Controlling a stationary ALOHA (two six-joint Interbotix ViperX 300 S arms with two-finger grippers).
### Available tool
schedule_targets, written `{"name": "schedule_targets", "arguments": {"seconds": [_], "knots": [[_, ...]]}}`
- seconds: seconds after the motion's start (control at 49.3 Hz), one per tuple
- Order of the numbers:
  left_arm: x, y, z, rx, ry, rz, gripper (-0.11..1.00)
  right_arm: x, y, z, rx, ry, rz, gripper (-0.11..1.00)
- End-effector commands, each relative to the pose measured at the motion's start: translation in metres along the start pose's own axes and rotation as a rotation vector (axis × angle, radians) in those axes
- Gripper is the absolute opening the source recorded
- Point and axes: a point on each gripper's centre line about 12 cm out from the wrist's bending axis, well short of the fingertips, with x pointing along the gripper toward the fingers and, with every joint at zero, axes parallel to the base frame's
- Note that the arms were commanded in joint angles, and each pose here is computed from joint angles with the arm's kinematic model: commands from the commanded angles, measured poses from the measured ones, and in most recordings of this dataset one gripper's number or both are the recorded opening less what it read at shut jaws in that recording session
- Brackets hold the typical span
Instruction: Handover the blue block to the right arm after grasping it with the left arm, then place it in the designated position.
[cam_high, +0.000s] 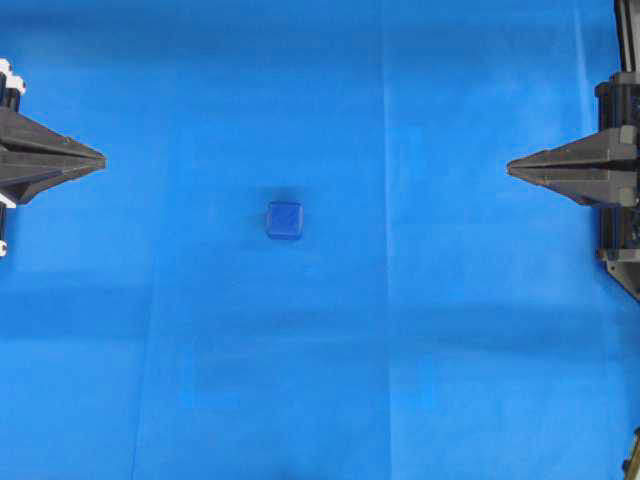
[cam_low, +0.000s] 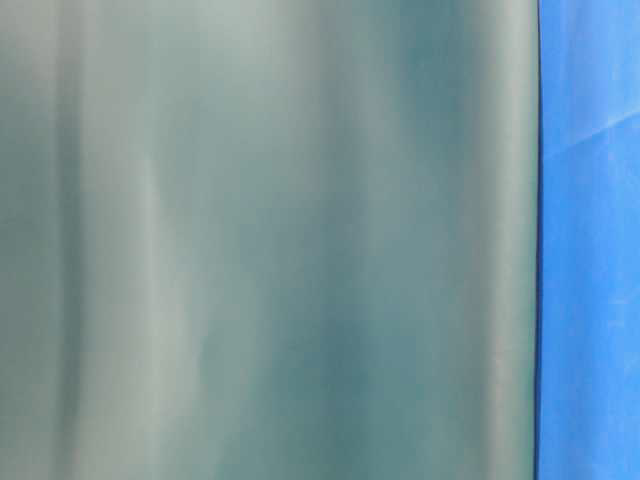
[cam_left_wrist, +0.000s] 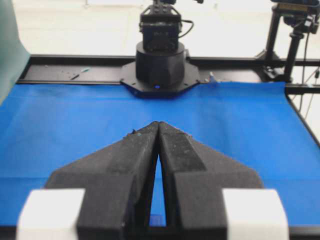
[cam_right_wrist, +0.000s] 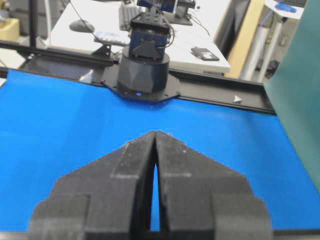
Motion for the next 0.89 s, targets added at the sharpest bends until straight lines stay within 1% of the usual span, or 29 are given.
{"name": "schedule_targets", "arguments": {"seconds": [0.0,0.142,0.507,0.588,0.832,0.872], "knots": [[0.0013,-0.0004,0.002,0.007,0.003,-0.002,0.0,0.0027,-0.001,0.008,-0.01,-0.02,-0.005,0.01],[0.001,0.0,0.0012,0.006,0.011,0.0,0.0,0.0043,-0.0008,0.0061,-0.017,0.009,-0.003,-0.02],[-0.0024,-0.0003,0.0027,0.008,0.02,-0.002,0.0,0.0045,-0.0008,0.0092,-0.012,0.005,-0.003,-0.02],[-0.0035,0.0,0.005,0.0,0.011,0.0,0.0,0.0042,-0.0008,0.0093,-0.012,0.014,-0.003,-0.02],[-0.0048,0.0,0.0037,0.005,0.028,0.0,0.0,0.0047,-0.0012,0.0109,-0.019,0.028,-0.005,-0.02],[-0.0046,-0.0003,0.0043,0.004,0.026,-0.002,0.01,0.0048,-0.0012,0.0114,-0.013,0.028,-0.005,-0.02]]}}
